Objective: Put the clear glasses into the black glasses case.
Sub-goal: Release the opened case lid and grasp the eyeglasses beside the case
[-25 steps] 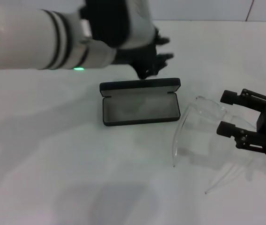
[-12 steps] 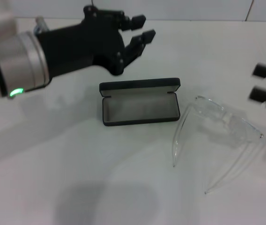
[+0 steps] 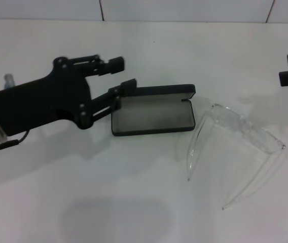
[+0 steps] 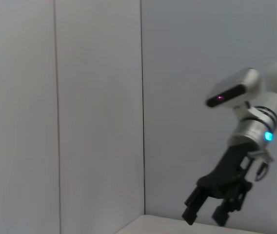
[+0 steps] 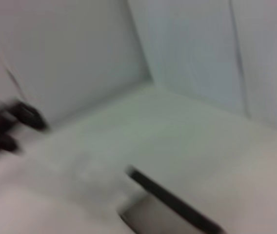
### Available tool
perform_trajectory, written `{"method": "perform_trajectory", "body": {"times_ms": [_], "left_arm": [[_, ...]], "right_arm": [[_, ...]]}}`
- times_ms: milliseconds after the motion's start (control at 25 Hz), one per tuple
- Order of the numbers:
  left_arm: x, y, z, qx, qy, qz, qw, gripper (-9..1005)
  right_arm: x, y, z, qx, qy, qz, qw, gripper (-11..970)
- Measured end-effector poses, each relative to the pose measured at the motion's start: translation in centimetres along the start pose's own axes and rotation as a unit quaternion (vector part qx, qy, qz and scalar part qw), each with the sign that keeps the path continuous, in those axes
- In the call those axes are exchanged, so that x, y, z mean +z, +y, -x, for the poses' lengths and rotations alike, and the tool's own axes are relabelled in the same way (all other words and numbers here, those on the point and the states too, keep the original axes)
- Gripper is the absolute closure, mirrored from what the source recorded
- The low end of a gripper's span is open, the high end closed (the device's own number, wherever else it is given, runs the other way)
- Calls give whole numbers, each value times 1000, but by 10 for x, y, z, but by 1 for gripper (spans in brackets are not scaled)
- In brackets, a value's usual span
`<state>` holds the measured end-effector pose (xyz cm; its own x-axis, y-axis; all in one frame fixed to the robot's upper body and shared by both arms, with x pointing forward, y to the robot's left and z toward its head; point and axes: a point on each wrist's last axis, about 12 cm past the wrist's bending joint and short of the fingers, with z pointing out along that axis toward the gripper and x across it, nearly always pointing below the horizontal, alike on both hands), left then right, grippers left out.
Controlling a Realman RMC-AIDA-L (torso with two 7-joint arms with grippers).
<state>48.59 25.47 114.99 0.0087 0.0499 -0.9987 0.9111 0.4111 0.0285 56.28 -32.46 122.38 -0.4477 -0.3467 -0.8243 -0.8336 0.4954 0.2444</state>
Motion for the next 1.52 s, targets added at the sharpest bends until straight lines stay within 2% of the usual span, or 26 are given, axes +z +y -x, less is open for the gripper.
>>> {"method": "perform_trajectory", "body": {"times_ms": [120, 240, 320, 440, 520, 720, 920, 1200, 1520], "left_arm": [[-8, 0, -9, -20, -3, 2, 1000, 603], [-11, -2, -16, -28, -2, 3, 1000, 583], [-12, -4, -21, -17, 0, -4, 1000, 493], [-12, -9, -29, -5, -7, -15, 1000, 357], [-12, -11, -33, -6, -13, -25, 1000, 364], [-10, -11, -41, -19, -17, -40, 999, 377], [-8, -11, -45, -15, -18, -41, 999, 383], [-6, -10, -47, -11, -18, -41, 999, 392], [-1, -8, -48, -5, -20, -45, 999, 402]], "right_arm": [[2, -1, 30, 5, 79, -35, 996, 237], [9, 2, 57, 3, 138, -42, 990, 238], [17, 5, 70, 1, 176, -46, 983, 239], [35, 8, 80, -7, 230, -57, 972, 239], [48, 10, 82, -15, 261, -62, 963, 240], [87, 17, 79, -30, 324, -67, 943, 241], [112, 17, 68, -28, 366, -90, 926, 243], [133, 5, 51, 21, 366, -98, 925, 245], [147, -1, 42, 40, 350, -97, 931, 247]]}}
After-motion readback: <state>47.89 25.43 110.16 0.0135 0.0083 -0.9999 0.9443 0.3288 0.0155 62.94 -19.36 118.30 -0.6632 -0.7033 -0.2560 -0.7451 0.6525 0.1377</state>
